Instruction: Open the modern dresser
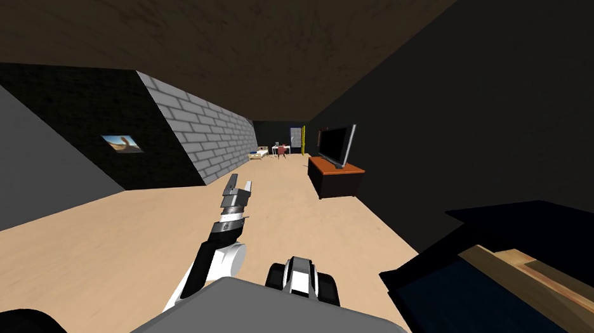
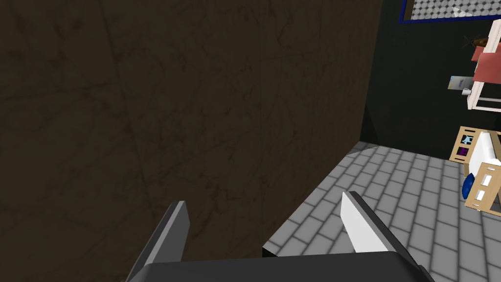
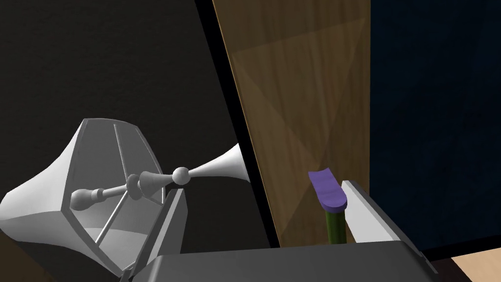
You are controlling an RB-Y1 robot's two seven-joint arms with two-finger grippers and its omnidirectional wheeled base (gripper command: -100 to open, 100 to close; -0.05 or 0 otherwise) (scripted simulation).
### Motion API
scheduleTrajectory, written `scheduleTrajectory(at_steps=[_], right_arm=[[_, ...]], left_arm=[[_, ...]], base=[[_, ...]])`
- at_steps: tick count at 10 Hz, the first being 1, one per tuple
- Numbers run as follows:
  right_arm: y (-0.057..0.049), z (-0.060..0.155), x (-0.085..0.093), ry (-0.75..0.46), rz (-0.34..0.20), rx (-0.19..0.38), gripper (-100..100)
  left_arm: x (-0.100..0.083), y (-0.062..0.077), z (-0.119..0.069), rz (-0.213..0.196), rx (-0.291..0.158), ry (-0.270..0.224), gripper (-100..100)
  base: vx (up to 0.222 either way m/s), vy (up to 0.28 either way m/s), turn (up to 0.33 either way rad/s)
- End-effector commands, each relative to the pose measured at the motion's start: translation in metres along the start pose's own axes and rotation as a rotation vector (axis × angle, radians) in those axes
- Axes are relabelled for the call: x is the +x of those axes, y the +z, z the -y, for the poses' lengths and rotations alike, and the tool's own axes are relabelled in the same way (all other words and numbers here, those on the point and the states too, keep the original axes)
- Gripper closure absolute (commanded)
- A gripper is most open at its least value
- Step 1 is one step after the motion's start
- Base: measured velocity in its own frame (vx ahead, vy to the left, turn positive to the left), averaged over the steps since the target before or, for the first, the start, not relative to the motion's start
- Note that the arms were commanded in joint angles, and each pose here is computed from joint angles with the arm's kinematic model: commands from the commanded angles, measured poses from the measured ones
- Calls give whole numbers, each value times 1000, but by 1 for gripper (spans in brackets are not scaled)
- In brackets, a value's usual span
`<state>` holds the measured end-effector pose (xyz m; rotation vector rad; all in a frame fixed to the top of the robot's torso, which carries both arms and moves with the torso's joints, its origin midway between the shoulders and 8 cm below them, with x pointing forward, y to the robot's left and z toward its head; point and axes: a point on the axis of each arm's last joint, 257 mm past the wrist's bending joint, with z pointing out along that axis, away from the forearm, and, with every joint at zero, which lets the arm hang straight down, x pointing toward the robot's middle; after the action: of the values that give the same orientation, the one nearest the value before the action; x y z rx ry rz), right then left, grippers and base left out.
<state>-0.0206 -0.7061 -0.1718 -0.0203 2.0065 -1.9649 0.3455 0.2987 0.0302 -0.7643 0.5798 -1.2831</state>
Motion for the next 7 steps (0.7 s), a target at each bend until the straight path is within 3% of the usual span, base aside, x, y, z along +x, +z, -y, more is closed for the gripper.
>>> scheduleTrajectory(at_steps=[1, 2, 7], right_arm=[[-1, 6, 1, 1, 7, -5, -100], [-2, 6, 1, 0, 7, -7, 0], [-3, 2, 3, 0, 3, -15, 0]], left_arm=[[0, 0, 0, 0, 0, 0, 0], [0, 0, 0, 0, 0, 0, 0], [0, 0, 0, 0, 0, 0, 0]], base=[[29, 0, -22], [0, 0, 0], [0, 0, 0]])
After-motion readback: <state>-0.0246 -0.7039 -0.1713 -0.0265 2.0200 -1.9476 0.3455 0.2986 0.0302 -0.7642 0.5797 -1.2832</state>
